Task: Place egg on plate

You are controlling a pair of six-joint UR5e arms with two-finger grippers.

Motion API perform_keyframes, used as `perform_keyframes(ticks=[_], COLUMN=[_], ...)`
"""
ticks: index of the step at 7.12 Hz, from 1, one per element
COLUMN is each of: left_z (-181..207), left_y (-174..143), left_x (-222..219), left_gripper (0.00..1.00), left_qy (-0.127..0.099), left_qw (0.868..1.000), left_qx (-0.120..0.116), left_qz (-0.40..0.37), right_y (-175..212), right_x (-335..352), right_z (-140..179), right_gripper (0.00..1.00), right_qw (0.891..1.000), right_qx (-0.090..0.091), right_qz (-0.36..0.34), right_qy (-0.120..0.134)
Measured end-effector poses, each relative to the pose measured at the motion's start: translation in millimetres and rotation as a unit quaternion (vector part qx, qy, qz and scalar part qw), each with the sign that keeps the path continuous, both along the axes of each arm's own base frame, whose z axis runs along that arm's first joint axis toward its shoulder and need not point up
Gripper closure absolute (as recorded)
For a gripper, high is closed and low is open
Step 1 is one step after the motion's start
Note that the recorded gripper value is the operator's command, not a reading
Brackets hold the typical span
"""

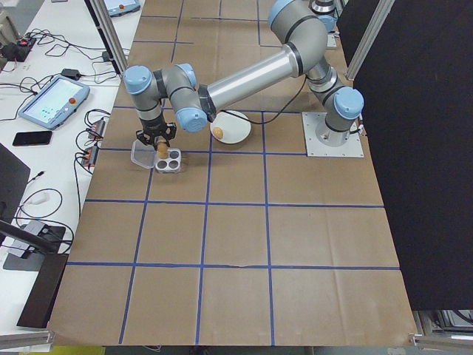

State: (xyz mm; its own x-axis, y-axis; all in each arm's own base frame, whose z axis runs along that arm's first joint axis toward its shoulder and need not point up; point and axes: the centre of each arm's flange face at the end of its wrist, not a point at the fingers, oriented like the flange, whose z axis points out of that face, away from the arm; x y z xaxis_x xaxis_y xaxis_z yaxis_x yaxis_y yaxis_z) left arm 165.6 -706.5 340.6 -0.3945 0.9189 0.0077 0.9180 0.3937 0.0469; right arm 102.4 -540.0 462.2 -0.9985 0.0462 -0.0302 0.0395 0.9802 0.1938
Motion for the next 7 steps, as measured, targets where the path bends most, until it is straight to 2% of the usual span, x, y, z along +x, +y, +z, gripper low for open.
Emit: perform_keyframes(ticks=[2, 3, 5, 7], left_z=[13.2, 9.6, -10.8, -59.1], left_y=[52.0, 86.9, 143.2, 176.0], left_x=[-33.4, -57.2, -120.9, -170.2], left_gripper=[0.65, 0.65, 0.65, 0.65], left_qy=[0.01, 0.01, -0.002, -0.013], left_qw=[0.994, 0.985, 0.95, 0.906], left_qx=[0.02, 0.029, 0.031, 0.025], left_qz=[0.103, 0.171, 0.311, 0.421], right_y=[0.0, 0.0, 0.0, 0.0], right_x=[0.0, 0.0, 0.0, 0.0], right_z=[0.0, 0.0, 0.0, 0.0], right_gripper=[0.0, 0.0, 0.0, 0.0], right_qw=[1.0, 1.0, 1.0, 1.0], right_qx=[0.0, 0.0, 0.0, 0.0], right_qz=[0.0, 0.0, 0.0, 0.0], right_qy=[0.0, 0.0, 0.0, 0.0])
